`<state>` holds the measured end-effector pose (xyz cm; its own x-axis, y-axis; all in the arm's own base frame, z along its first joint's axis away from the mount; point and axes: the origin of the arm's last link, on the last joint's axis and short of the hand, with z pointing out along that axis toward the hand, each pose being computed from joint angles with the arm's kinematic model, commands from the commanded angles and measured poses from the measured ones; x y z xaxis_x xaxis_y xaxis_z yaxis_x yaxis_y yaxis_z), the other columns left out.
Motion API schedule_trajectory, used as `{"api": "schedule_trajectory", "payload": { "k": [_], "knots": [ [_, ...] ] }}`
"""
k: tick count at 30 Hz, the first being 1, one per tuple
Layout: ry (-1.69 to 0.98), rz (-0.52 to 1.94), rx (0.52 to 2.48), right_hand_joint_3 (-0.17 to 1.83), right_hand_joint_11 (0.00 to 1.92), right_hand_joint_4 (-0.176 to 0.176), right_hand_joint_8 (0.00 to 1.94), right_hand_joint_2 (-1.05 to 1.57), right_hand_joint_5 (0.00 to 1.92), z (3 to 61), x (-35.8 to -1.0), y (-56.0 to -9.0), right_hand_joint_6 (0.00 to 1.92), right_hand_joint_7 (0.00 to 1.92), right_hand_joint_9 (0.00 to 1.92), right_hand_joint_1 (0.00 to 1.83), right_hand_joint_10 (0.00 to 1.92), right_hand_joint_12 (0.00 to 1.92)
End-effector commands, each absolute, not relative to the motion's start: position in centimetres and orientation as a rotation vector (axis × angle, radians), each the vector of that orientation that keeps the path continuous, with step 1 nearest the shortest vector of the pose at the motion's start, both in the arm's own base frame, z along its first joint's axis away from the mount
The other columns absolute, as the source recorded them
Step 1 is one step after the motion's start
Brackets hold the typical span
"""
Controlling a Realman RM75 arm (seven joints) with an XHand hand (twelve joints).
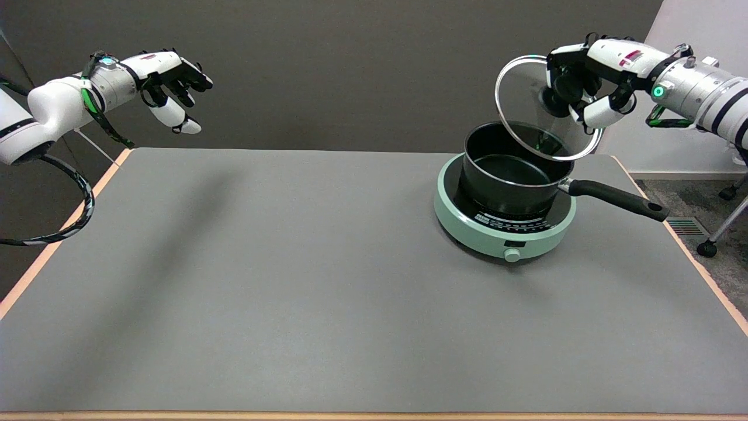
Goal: Place the pot onto the induction cooker.
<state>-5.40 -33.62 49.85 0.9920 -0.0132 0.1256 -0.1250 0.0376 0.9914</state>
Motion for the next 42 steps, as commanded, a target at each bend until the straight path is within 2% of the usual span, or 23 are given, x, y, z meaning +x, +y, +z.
{"api": "schedule_trajectory", "payload": {
  "k": [1, 10, 12, 13, 16, 24, 28, 32, 38, 42],
  "knots": [
    [-0.051, 0.106, 1.526, 1.04, 0.52, 0.176, 1.82, 0.81, 0.42, 50.1, -3.9, -33.6, 1.79, 0.74, 0.81, 1.33, 1.92, 1.92],
    [-0.135, 0.084, 1.527, 1.05, 0.54, 0.176, 1.82, 0.8, 0.42, 50.2, -3.6, -33.9, 1.79, 0.74, 0.81, 1.33, 1.92, 1.92],
    [-0.221, 0.001, 1.641, 1.05, 0.54, 0.176, 1.82, 0.8, 0.42, 45.9, -4.2, -34.1, 1.79, 0.74, 0.81, 1.33, 1.92, 1.92],
    [-0.206, 0.054, 1.519, 1.05, 0.54, 0.176, 1.82, 0.81, 0.41, 50.2, -3.9, -34.1, 1.79, 0.74, 0.81, 1.33, 1.92, 1.92],
    [-0.243, 0.049, 1.516, 1.0, 0.49, 0.176, 1.83, 0.84, 0.41, 50.1, -4.2, -34.3, 1.77, 0.71, 0.72, 1.32, 1.92, 1.92],
    [-0.3, 0.016, 1.493, 0.97, 0.43, 0.16, 1.84, 0.86, 0.38, 50.4, -4.4, -34.4, 1.73, 0.69, 0.67, 1.31, 1.92, 1.92],
    [-0.287, 0.051, 1.475, 0.95, 0.42, 0.159, 1.84, 0.87, 0.37, 51.0, -4.7, -34.1, 1.72, 0.69, 0.67, 1.31, 1.92, 1.92],
    [-0.281, 0.057, 1.457, 0.98, 0.44, 0.162, 1.83, 0.85, 0.39, 51.4, -4.4, -34.0, 1.71, 0.7, 0.76, 1.32, 1.92, 1.92],
    [-0.282, 0.107, 1.431, 0.95, 0.42, 0.163, 1.83, 0.87, 0.39, 52.2, -3.7, -33.9, 1.71, 0.69, 0.67, 1.31, 1.92, 1.92],
    [-0.287, 0.16, 1.421, 0.97, 0.43, 0.163, 1.83, 0.86, 0.39, 52.4, -3.5, -33.7, 1.71, 0.7, 0.72, 1.32, 1.92, 1.92]
  ]
}}
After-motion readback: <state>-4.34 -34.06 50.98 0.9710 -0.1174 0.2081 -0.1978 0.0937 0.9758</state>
